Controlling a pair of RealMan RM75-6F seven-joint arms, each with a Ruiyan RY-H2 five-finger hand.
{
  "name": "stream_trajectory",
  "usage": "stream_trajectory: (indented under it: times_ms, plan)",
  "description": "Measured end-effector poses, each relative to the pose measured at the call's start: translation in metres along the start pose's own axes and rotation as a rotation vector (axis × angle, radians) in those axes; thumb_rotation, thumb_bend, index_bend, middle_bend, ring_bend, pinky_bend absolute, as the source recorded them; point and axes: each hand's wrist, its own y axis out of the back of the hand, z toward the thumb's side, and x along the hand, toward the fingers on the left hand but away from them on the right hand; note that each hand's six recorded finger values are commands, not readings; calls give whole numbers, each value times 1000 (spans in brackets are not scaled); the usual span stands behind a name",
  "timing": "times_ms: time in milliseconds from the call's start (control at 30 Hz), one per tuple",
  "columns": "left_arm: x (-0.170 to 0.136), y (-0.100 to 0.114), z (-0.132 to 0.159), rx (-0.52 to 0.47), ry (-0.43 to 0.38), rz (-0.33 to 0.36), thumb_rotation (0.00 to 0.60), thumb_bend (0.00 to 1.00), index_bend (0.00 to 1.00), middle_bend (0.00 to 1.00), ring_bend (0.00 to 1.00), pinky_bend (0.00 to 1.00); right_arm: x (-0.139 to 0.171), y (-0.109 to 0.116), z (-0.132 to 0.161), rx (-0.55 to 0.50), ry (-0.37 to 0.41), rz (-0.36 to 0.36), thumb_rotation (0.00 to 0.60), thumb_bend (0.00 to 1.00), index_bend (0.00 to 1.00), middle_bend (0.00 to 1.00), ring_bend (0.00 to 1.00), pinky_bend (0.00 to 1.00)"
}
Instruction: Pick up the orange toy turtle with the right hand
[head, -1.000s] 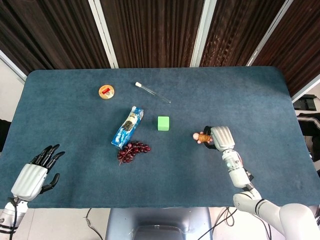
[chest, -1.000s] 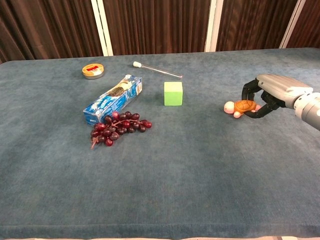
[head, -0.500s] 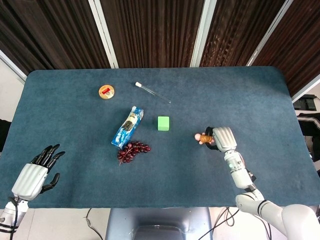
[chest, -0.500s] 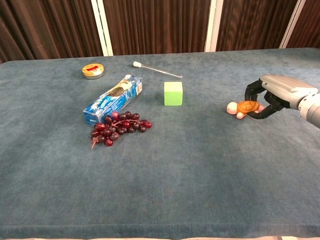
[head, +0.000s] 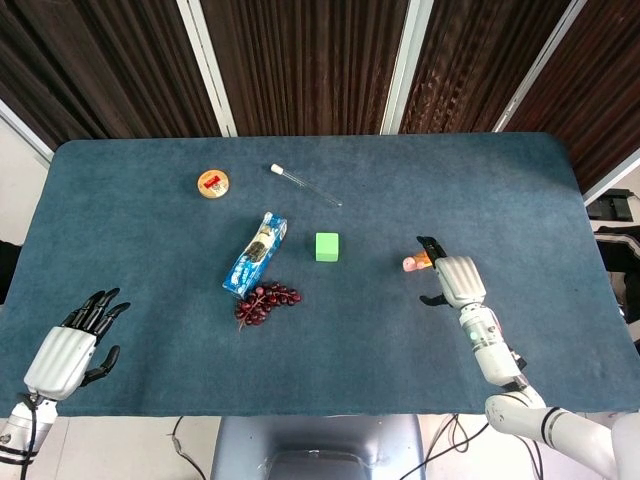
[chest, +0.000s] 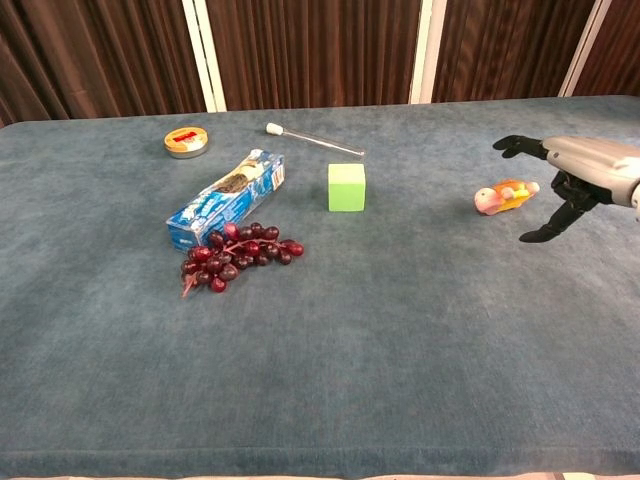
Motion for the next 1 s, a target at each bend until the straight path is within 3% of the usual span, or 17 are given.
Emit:
stream_trajectory:
  times_ms: [100, 200, 300, 500, 833, 1000]
  plan:
    - [1, -1, 0, 0, 0, -5, 600, 469, 153, 0, 32, 273, 0, 4, 0, -26, -20, -13, 600, 180, 127, 200, 968, 1000]
    - [1, -1, 0, -3, 1, -8, 600, 468, 153, 0, 33, 274, -2, 3, 1, -50, -25, -30, 600, 180, 291, 268, 988, 1000]
    - [0, 0, -1, -6, 2, -7, 600, 468, 153, 0, 33, 274, -5, 2, 0, -65, -35, -44, 600, 180, 353, 293, 992, 1000]
    - [1, -1, -2, -11, 4, -12, 600, 467, 153, 0, 33, 275, -9, -5, -7, -52, -69, -8, 600, 179, 452, 342, 1000, 1000]
    - [1, -2, -2, -10, 7, -18, 600, 468, 153, 0, 34, 275, -12, -13, -14, 6, -107, 4, 600, 208, 531, 402, 1000, 1000]
    - [1, -2, -2, -9, 12, -17, 600, 467, 153, 0, 36, 276, -16, -20, -14, 7, -112, 0, 600, 315, 559, 423, 1000, 1000]
